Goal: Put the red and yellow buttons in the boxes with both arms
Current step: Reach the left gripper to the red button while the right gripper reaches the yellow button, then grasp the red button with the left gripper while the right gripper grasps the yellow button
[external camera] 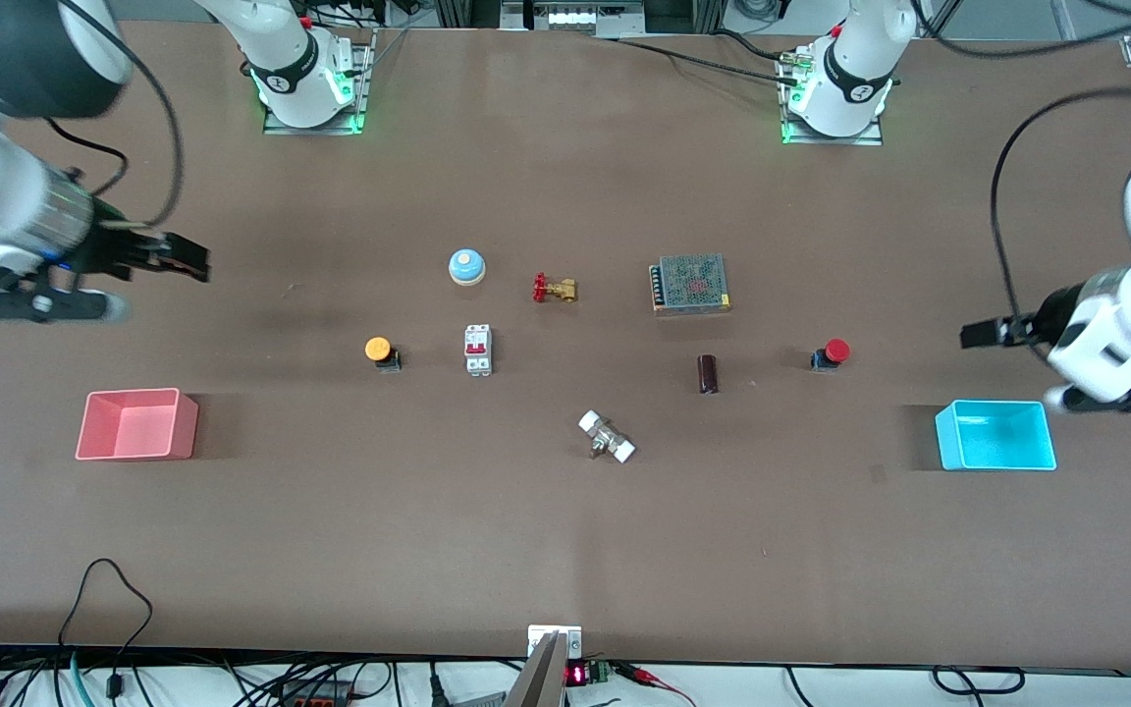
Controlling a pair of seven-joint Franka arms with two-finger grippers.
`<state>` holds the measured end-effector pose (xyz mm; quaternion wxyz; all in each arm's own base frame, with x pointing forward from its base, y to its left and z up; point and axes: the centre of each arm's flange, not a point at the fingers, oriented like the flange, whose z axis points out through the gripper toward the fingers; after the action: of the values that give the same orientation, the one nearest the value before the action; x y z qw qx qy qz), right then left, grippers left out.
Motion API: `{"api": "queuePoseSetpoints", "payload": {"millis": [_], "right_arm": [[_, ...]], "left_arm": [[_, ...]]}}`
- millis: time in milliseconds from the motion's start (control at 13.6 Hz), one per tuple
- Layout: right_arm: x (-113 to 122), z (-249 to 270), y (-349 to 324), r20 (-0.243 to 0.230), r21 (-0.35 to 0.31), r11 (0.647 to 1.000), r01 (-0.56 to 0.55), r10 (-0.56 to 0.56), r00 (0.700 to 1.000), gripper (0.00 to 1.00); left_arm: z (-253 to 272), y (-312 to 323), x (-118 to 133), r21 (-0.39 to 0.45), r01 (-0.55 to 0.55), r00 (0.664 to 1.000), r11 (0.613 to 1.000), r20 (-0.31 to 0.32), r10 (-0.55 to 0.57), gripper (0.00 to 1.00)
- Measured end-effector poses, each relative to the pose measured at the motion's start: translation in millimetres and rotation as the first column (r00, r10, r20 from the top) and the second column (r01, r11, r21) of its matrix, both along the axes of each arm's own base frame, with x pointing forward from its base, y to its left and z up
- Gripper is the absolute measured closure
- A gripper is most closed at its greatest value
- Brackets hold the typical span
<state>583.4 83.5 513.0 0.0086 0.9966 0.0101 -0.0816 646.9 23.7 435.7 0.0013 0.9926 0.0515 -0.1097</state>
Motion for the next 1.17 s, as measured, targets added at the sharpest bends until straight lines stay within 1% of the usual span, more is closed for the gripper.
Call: {"api": "queuePoseSetpoints", "payload": {"millis": [147, 220, 293, 440, 660, 807, 1027, 1173], "right_arm": [[6, -19, 16, -0.013, -0.002, 1.0, -0.013, 0.013, 1.0, 0.0], [9, -28, 20, -0.006, 0.0, 1.0, -0.015, 0.015, 1.0, 0.0], [12, -39, 21, 0.008, 0.003, 1.0, -0.013, 0.013, 1.0, 0.0], [12, -66, 29, 0.049, 0.01, 1.0, 0.017, -0.018, 0.999, 0.0], [-1, -107, 73, 0.105, 0.013, 0.996, 0.086, -0.087, 0.991, 0.0], [-14, -135, 99, 0.149, 0.029, 0.994, 0.104, -0.108, 0.983, 0.0], [-34, -176, 119, 0.203, 0.063, 0.993, 0.096, -0.107, 0.973, 0.0], [-38, -195, 124, 0.231, 0.069, 0.995, 0.077, -0.091, 0.969, 0.0]], "left_arm": [[-36, -9, 16, -0.001, 0.021, 0.999, 1.0, 0.037, -0.021, 0.0], [-54, -20, 19, -0.002, 0.037, 0.998, 0.999, 0.044, -0.037, 0.0], [-69, -32, 18, -0.003, 0.055, 0.997, 0.998, 0.045, -0.055, 0.0], [-96, -47, 12, -0.003, 0.078, 0.996, 0.997, 0.046, -0.078, 0.0], [-141, -55, 1, -0.008, 0.105, 0.994, 0.994, 0.03, -0.104, 0.0], [-169, -64, -6, -0.012, 0.12, 0.993, 0.993, -0.003, -0.12, 0.0], [-194, -70, -18, -0.041, 0.105, 0.994, 0.994, -0.033, -0.106, 0.0], [-202, -72, -24, -0.06, 0.091, 0.995, 0.994, -0.046, -0.094, 0.0]]}}
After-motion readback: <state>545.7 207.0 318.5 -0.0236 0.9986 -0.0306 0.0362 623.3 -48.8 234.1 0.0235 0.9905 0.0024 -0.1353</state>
